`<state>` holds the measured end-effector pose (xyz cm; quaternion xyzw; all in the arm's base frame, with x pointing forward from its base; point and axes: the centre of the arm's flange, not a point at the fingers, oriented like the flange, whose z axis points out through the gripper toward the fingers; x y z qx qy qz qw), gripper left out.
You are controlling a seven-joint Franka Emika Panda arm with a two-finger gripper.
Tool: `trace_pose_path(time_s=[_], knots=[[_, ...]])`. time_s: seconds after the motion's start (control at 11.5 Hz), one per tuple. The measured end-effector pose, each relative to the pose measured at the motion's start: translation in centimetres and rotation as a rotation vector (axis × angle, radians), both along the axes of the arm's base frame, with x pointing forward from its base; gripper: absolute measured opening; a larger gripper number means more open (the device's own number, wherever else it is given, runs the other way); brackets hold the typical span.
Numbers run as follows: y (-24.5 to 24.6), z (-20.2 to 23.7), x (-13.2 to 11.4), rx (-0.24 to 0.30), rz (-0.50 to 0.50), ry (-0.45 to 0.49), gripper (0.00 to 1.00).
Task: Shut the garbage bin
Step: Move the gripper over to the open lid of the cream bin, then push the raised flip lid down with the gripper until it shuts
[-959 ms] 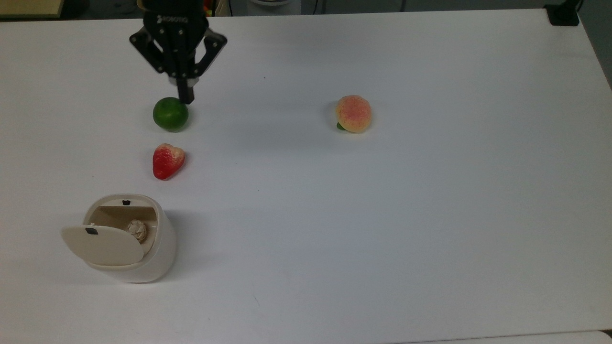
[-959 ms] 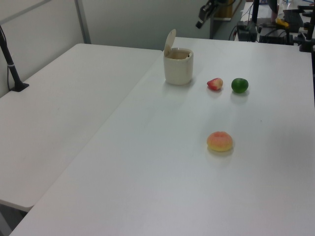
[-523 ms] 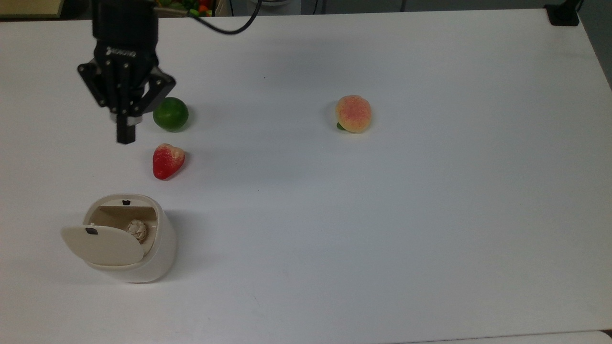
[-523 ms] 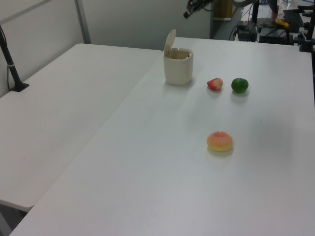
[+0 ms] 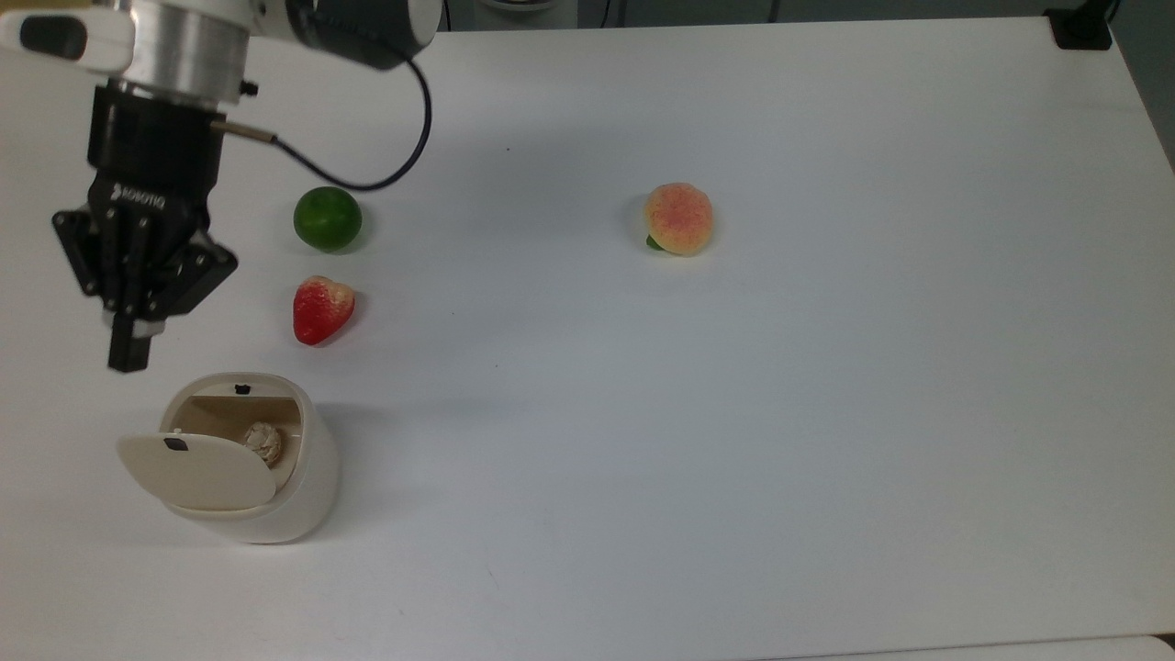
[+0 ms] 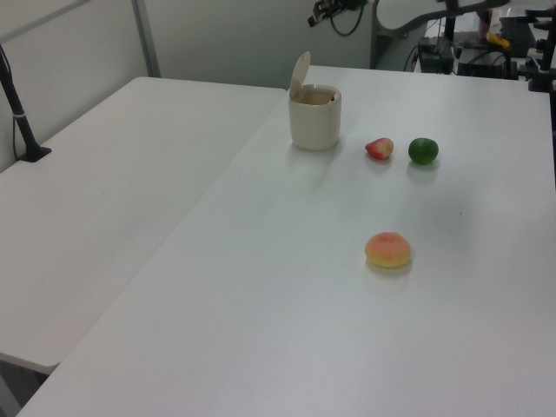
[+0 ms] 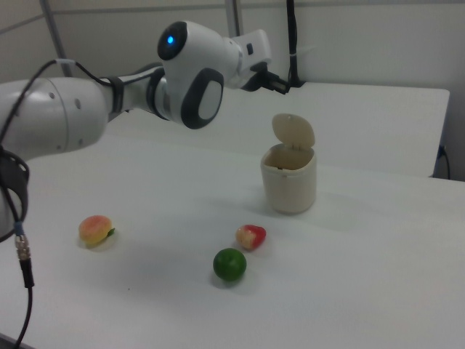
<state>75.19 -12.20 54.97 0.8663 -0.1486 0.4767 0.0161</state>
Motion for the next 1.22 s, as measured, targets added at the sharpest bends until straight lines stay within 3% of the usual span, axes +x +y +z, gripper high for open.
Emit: trace_pose_path(time_s=[0.61, 1.22], knots=[[-0.7, -6.2, 3.3, -0.028, -0.004, -0.015, 0.01], [-0.5, -8.2, 3.7, -0.030, 0.001, 0.004, 0.01]])
